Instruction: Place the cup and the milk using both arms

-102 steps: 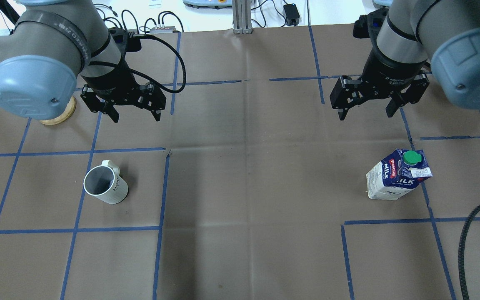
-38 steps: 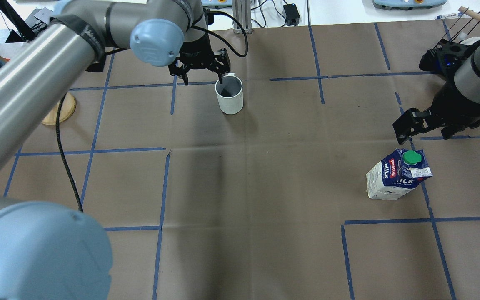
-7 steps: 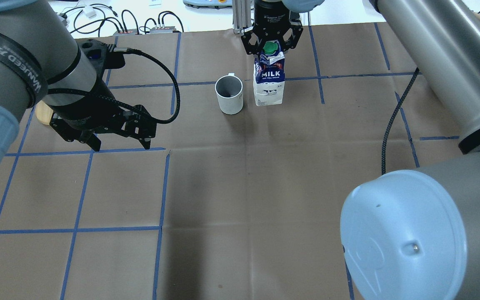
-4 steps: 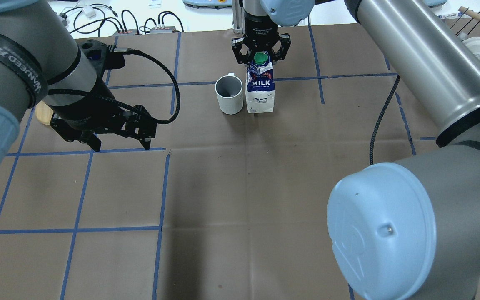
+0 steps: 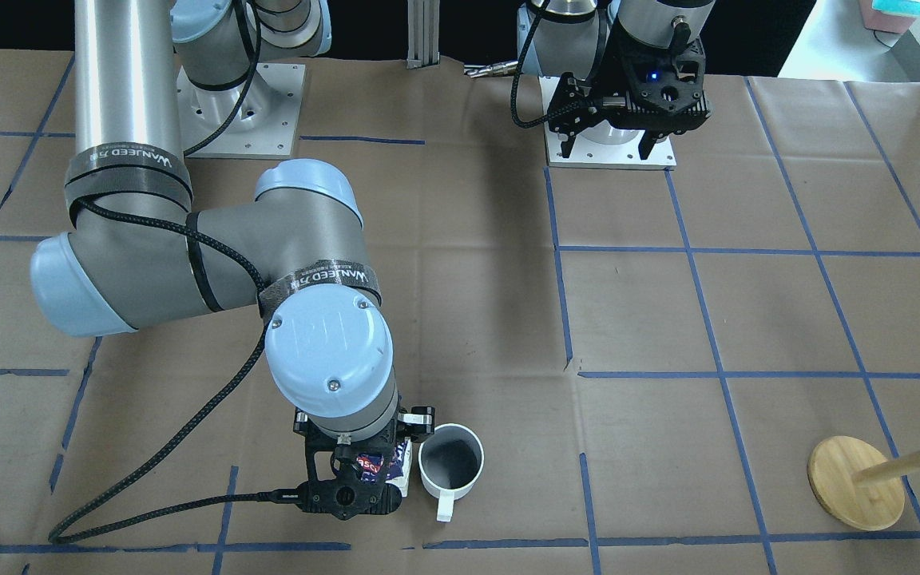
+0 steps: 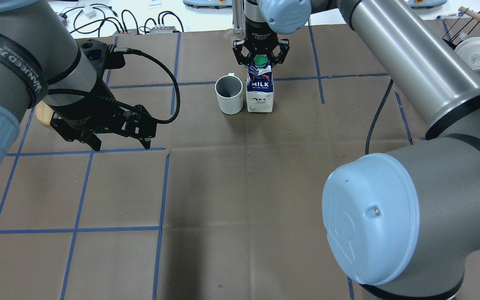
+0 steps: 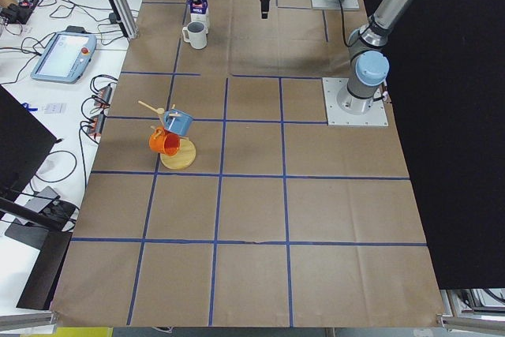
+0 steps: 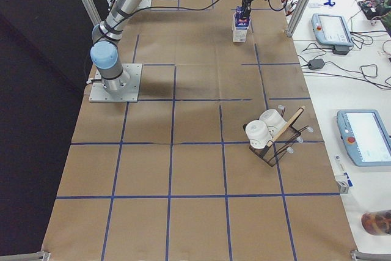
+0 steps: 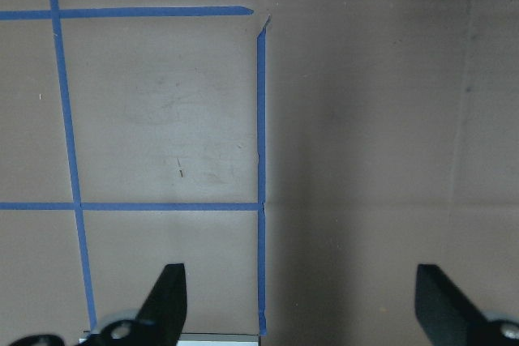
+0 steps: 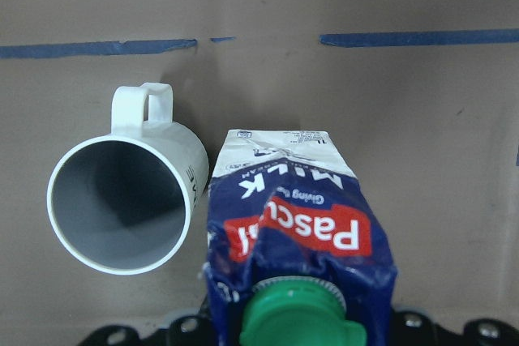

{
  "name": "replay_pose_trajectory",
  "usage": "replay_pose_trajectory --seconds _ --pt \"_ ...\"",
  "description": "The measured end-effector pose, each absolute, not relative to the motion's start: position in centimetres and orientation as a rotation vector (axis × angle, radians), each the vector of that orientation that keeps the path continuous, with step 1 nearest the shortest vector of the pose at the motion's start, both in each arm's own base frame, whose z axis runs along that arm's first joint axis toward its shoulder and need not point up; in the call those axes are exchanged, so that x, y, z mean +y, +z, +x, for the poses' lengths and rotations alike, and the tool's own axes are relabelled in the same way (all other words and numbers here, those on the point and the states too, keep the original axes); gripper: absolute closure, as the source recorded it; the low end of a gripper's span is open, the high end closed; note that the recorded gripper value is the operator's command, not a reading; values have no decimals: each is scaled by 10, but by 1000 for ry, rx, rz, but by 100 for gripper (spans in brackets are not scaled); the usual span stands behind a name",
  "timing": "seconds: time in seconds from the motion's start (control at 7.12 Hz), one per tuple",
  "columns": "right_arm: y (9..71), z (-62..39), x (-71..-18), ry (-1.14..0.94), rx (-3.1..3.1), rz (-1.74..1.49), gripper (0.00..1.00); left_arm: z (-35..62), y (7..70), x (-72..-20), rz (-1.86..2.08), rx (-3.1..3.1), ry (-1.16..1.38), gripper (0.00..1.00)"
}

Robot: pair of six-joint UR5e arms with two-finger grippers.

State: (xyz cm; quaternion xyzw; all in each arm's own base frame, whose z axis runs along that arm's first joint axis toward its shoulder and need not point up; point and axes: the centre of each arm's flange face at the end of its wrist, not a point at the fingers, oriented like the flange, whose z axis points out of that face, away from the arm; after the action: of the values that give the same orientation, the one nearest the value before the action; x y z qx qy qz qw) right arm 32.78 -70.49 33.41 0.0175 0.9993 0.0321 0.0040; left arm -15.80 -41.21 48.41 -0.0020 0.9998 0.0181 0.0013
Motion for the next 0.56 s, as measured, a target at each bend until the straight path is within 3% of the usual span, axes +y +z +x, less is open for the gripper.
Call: replay_pose_trajectory --seconds 0.56 --pt "351 318 -709 47 3126 73 0 -158 483 -412 -6 3138 59 0"
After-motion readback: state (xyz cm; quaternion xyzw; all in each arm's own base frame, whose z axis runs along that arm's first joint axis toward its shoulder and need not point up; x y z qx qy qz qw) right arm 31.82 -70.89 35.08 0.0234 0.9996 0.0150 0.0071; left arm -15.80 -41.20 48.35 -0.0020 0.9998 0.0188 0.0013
